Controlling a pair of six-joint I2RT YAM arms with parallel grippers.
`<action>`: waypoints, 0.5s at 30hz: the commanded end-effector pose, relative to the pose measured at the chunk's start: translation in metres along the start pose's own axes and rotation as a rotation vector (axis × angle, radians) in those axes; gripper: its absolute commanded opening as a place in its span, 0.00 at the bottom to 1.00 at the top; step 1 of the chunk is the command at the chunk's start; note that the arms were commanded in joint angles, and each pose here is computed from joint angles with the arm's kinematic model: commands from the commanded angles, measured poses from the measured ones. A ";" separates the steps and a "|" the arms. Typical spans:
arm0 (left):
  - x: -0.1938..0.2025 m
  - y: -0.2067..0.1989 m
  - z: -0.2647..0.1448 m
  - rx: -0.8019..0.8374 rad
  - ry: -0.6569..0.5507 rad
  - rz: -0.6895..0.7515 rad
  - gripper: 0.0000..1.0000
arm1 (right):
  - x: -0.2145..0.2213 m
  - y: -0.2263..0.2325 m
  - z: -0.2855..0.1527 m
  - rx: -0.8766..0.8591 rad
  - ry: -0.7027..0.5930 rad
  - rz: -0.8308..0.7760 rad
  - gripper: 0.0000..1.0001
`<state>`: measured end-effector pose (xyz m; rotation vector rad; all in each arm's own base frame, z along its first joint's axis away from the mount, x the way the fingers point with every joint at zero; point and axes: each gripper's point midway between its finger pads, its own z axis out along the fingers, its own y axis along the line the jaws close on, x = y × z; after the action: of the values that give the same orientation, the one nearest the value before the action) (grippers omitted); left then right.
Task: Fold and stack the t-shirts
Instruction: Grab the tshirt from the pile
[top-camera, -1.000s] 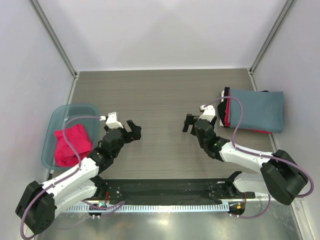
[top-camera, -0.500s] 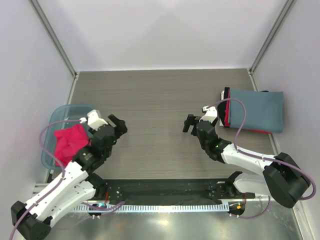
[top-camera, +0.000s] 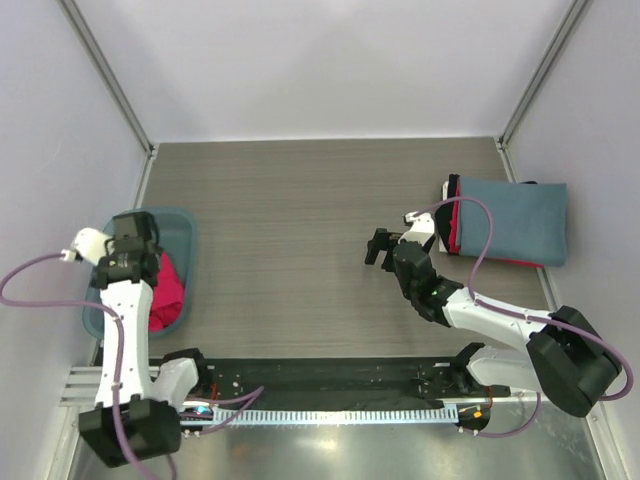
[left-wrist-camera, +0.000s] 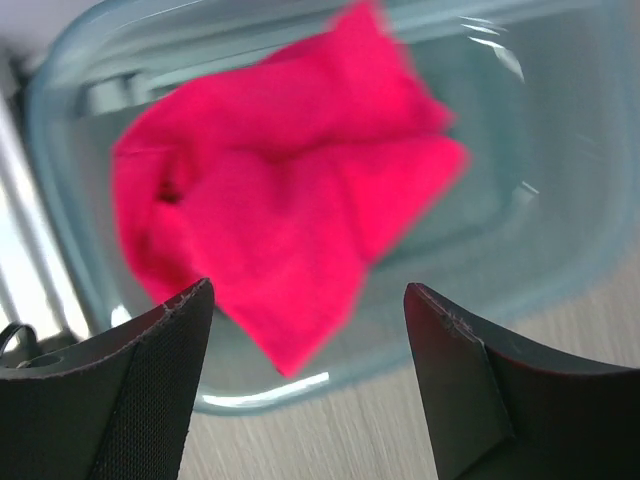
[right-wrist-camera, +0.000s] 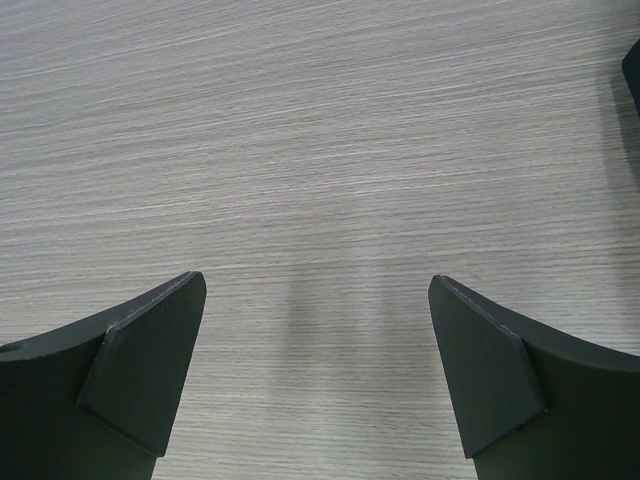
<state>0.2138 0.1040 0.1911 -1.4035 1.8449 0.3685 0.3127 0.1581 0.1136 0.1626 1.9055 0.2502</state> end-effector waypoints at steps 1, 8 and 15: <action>0.017 0.028 0.024 -0.091 0.159 -0.069 0.77 | -0.015 0.005 0.001 -0.011 -0.059 0.044 1.00; 0.050 0.039 0.060 -0.186 0.212 -0.242 0.80 | -0.014 0.009 0.001 -0.027 -0.053 0.047 1.00; 0.077 0.046 0.084 -0.193 0.192 -0.399 0.58 | -0.014 0.012 0.001 -0.043 -0.050 0.048 1.00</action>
<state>0.1772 0.1147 0.0642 -1.9041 1.8267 0.3353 0.3118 0.1628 0.1136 0.1468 1.9108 0.2763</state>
